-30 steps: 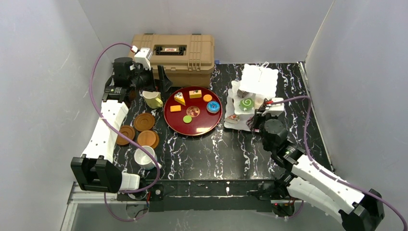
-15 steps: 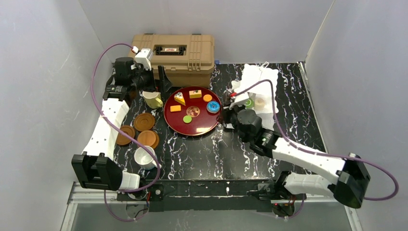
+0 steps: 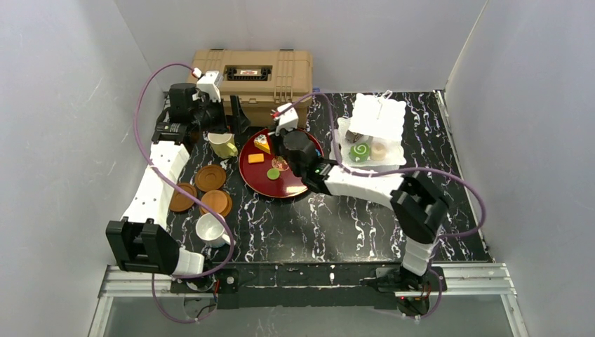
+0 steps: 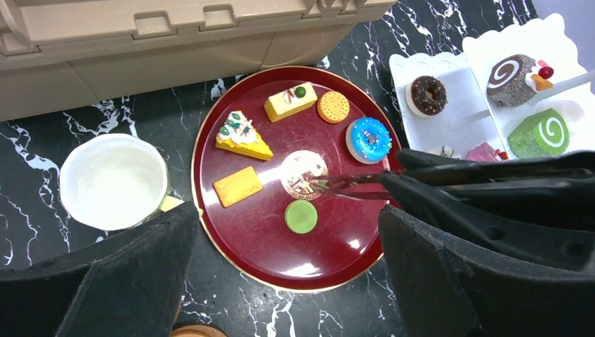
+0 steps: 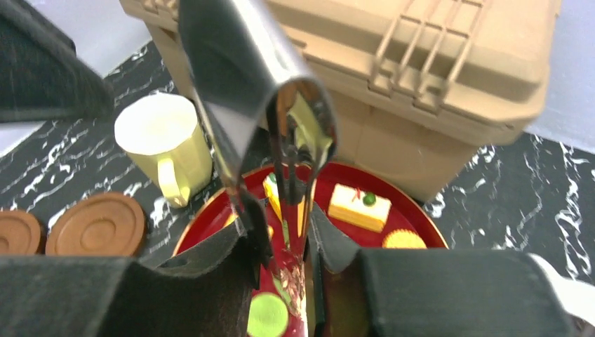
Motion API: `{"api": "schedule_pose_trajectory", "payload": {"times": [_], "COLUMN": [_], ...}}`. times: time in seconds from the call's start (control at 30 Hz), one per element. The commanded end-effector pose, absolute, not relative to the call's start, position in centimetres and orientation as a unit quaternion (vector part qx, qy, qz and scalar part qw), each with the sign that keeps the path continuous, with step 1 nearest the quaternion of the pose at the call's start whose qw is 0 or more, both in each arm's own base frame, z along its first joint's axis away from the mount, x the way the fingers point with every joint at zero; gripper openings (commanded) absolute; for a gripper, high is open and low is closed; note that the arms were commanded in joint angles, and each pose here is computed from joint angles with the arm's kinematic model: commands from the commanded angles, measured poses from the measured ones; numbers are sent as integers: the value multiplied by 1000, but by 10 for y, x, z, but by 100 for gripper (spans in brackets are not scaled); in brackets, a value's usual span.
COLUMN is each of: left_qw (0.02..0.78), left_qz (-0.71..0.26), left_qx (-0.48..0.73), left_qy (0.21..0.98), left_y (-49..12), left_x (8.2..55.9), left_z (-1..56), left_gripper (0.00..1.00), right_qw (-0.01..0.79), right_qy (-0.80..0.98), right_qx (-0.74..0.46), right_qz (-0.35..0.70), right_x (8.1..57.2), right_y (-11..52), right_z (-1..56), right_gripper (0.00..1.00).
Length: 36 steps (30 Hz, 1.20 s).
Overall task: Serve the afternoon tea
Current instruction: Pick up the desert from the tray.
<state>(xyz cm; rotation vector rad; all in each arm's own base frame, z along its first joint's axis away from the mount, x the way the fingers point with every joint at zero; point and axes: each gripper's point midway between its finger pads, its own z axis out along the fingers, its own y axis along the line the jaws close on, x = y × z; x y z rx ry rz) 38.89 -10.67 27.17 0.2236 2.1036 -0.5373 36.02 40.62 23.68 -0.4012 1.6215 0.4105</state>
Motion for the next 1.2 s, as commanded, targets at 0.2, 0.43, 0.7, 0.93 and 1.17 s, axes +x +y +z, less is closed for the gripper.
{"api": "schedule_pose_trajectory", "payload": {"times": [0.2, 0.43, 0.7, 0.93, 1.17], "left_qw": [474, 479, 482, 488, 485], "left_qz": [-215, -216, -222, -228, -228], "left_qx": [68, 69, 67, 70, 72], "left_qy": [851, 848, 845, 840, 841], "left_y": [-95, -90, -88, -90, -89], "left_x": [402, 402, 401, 400, 398], "left_z": [283, 284, 286, 290, 286], "left_gripper": [98, 98, 98, 98, 98], "right_qw": [697, 701, 704, 701, 700], "right_qy": [673, 674, 672, 676, 675], "right_qx": [-139, -130, -127, -114, -114], "right_qz": [203, 194, 193, 196, 203], "right_x": [413, 431, 444, 463, 468], "right_y": [453, 462, 471, 474, 479], "right_z": [262, 250, 242, 228, 226], "right_gripper": [44, 54, 58, 57, 52]}}
